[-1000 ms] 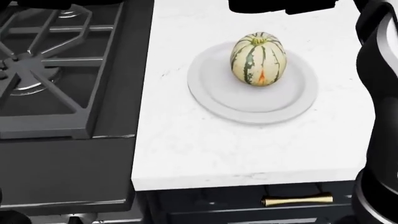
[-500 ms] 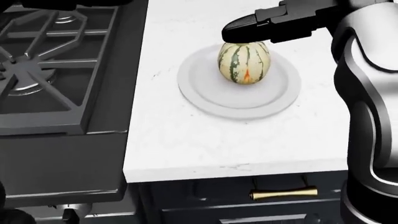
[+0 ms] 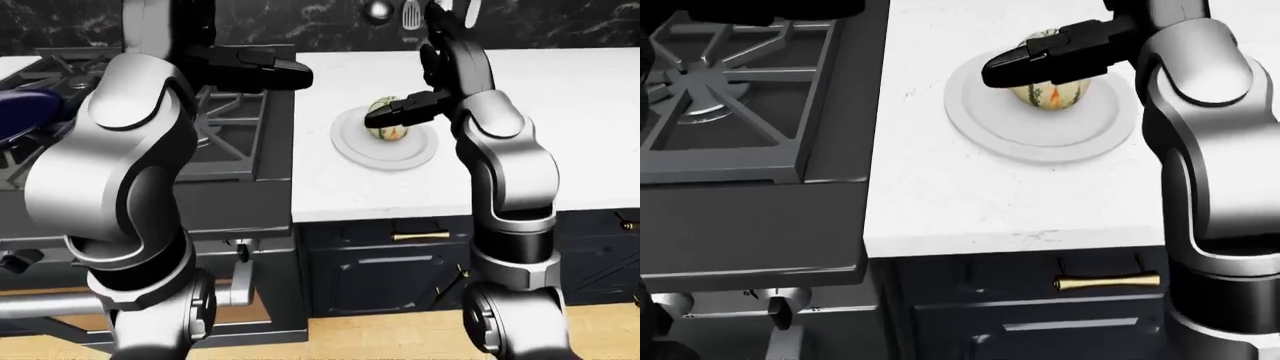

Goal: Pick the squash from the plate and place it in the pan.

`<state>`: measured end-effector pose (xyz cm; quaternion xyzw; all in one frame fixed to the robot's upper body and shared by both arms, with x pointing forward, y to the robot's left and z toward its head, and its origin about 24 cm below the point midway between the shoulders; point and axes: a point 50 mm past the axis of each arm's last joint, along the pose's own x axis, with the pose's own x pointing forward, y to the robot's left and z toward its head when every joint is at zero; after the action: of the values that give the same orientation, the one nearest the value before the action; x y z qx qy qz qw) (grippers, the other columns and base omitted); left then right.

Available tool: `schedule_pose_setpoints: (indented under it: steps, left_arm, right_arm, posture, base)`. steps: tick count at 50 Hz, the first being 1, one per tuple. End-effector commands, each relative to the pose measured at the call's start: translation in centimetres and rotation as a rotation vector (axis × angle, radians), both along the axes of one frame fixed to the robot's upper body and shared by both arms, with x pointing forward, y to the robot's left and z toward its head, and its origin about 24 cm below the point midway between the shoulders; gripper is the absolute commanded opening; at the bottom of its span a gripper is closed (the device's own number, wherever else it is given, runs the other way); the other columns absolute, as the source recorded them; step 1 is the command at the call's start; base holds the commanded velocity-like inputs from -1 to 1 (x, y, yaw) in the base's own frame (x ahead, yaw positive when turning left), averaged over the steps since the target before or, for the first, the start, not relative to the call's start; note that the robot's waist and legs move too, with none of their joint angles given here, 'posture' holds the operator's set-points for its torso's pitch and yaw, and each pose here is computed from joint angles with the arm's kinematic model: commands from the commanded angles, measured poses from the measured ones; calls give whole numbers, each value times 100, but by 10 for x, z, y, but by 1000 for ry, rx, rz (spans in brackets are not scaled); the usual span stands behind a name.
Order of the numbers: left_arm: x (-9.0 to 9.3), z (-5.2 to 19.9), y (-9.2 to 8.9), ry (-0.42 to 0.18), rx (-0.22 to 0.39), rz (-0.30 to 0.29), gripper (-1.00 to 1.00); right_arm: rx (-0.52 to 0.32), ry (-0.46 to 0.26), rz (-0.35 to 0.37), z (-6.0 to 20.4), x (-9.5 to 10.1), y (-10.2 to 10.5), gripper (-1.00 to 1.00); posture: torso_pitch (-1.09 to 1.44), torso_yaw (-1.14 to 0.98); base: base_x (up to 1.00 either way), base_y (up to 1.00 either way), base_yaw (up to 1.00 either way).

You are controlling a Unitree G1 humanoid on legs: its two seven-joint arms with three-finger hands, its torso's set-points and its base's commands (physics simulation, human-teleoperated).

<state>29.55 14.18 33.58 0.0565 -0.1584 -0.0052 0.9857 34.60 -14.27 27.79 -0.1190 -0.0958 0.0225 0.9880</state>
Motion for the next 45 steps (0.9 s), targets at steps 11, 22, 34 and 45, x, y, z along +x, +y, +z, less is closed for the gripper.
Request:
schedule_pose_setpoints:
  steps: [11, 22, 34, 45]
  left_arm:
    - [-8, 14, -1, -83, -5, -3, 100]
    - [-8, 13, -2, -82, -1, -5, 100]
    - [-7, 13, -3, -81, 2, -8, 100]
    - [-7, 12, -3, -79, 1, -10, 100]
  right_arm:
    - [-39, -41, -8, 24, 9, -5, 100]
    - [-117, 45, -6, 12, 19, -6, 100]
    - [-182, 92, 5, 7, 26, -3, 100]
    - [-211, 143, 36, -2, 30, 1, 100]
  posture:
    - [0, 0]
    - [0, 0]
    - [0, 0]
    - [0, 0]
  base:
    - [0, 0, 0]
    - [0, 0, 0]
    - [0, 0, 0]
    - [0, 0, 0]
